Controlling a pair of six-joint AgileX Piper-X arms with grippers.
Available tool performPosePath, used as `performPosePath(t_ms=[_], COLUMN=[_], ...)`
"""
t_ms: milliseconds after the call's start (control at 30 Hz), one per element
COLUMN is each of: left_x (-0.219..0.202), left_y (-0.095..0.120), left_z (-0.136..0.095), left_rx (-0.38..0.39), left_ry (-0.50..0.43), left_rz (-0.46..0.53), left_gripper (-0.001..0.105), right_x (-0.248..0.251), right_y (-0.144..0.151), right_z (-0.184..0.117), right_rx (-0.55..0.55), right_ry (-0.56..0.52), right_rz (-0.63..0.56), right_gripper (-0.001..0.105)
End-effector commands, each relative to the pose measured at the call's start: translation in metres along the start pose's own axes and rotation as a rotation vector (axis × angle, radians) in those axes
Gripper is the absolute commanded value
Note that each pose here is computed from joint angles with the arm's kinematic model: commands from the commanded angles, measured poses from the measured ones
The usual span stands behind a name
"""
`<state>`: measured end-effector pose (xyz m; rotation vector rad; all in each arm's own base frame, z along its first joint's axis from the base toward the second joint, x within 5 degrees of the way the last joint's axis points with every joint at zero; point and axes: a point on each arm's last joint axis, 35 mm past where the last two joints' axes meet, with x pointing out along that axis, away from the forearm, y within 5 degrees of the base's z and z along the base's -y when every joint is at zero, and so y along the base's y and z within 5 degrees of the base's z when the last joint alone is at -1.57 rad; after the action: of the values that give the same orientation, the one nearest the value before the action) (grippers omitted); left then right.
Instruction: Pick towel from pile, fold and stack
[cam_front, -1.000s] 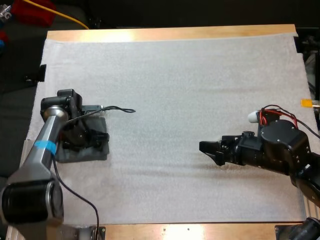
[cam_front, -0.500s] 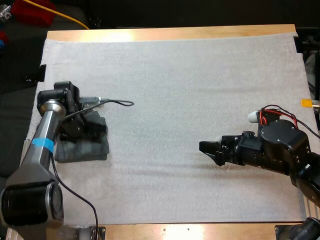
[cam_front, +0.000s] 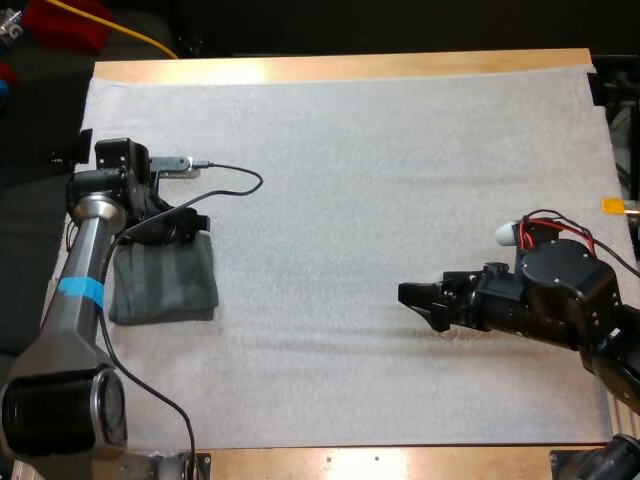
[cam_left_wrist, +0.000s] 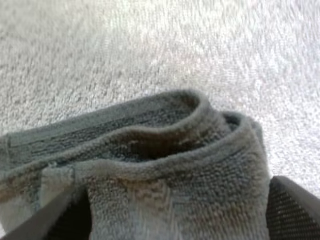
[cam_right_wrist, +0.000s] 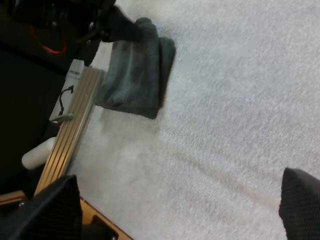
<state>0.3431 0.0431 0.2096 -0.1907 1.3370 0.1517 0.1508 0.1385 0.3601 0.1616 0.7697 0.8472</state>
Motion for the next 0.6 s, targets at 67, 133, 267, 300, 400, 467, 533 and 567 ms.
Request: performPosePath(t_ms=[67, 133, 267, 300, 400, 467, 533, 567], left_x=[0.018, 0.027, 0.038, 0.038, 0.035, 0.029, 0.021, 0.013], left_y=[0.0, 0.0, 0.0, 0.0, -0.003, -0.005, -0.007, -0.008], left_z=[0.0, -0.001, -0.001, -0.001, 0.0, 0.003, 0.007, 0.01], left_rx=[-0.01, -0.01, -0.012, -0.013, -0.016, -0.019, -0.014, -0.012], left_ry=[0.056, 0.086, 0.117, 0.118, 0.124, 0.13, 0.116, 0.094], left_rz=[0.017, 0.02, 0.001, -0.012, -0.064, -0.11, -0.155, -0.169], left_gripper=[0.069, 0.069, 0.069, 0.069, 0.069, 0.069, 0.069, 0.069], right_x=[-0.003, -0.003, -0.003, -0.003, -0.003, -0.003, -0.003, -0.003], right_y=[0.003, 0.003, 0.002, 0.003, 0.002, 0.002, 0.002, 0.002], right_z=[0.003, 0.003, 0.003, 0.003, 0.003, 0.003, 0.003, 0.003], right_rx=[-0.009, -0.009, -0.009, -0.009, -0.011, -0.012, -0.016, -0.016], right_ry=[-0.01, -0.01, -0.011, -0.011, -0.013, -0.013, -0.013, -0.013], right_rz=[0.032, 0.031, 0.03, 0.03, 0.022, 0.022, 0.022, 0.022], right_gripper=[0.078, 0.078, 0.078, 0.078, 0.078, 0.078, 0.078, 0.078])
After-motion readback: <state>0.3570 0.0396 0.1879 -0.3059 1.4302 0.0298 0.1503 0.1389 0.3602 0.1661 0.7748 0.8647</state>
